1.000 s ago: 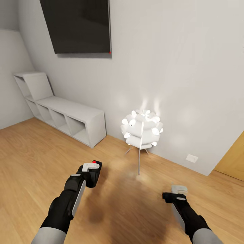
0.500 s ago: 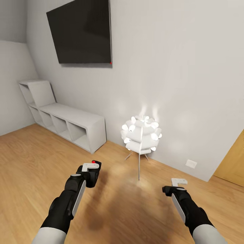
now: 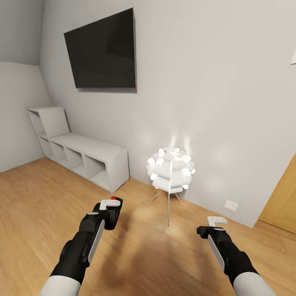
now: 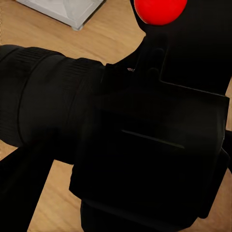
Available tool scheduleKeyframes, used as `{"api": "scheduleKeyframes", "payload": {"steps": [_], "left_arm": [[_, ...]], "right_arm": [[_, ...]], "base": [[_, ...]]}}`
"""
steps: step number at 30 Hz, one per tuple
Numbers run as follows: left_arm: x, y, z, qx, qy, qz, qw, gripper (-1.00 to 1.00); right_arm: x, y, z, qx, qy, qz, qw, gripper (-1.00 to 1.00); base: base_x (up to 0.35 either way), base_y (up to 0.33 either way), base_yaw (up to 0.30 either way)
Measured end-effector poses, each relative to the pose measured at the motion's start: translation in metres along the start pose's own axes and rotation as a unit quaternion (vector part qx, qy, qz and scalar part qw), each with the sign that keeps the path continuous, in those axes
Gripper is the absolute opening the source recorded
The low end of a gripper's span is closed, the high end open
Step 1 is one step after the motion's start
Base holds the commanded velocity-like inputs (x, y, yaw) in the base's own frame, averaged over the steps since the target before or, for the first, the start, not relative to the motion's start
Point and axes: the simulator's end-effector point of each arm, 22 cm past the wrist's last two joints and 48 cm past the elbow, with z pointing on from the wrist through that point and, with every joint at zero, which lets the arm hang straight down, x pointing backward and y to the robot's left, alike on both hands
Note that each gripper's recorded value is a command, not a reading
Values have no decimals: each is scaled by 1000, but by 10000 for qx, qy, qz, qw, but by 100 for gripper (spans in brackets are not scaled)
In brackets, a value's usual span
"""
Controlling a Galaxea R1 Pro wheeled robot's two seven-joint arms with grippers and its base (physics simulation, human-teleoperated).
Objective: Attach the digital camera to the camera tripod in the bedroom.
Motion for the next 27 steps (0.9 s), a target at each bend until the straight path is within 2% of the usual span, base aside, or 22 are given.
{"api": "scheduleKeyframes", "payload": {"steps": [17,22,27], "left_arm": [[-29,5,-28,-57,-301,-20,9995,-100],[-39,5,-33,-51,-297,-26,9995,-100],[-44,5,-35,-43,-231,-26,9997,-100]], "right_arm": [[-31,-3,-24,-28,-338,84,9994,100],[-36,-3,-29,-39,-311,109,9994,100],[-8,-2,-18,-16,-196,85,9998,100]], "base": [[0,0,0],[0,0,0],[0,0,0]]}}
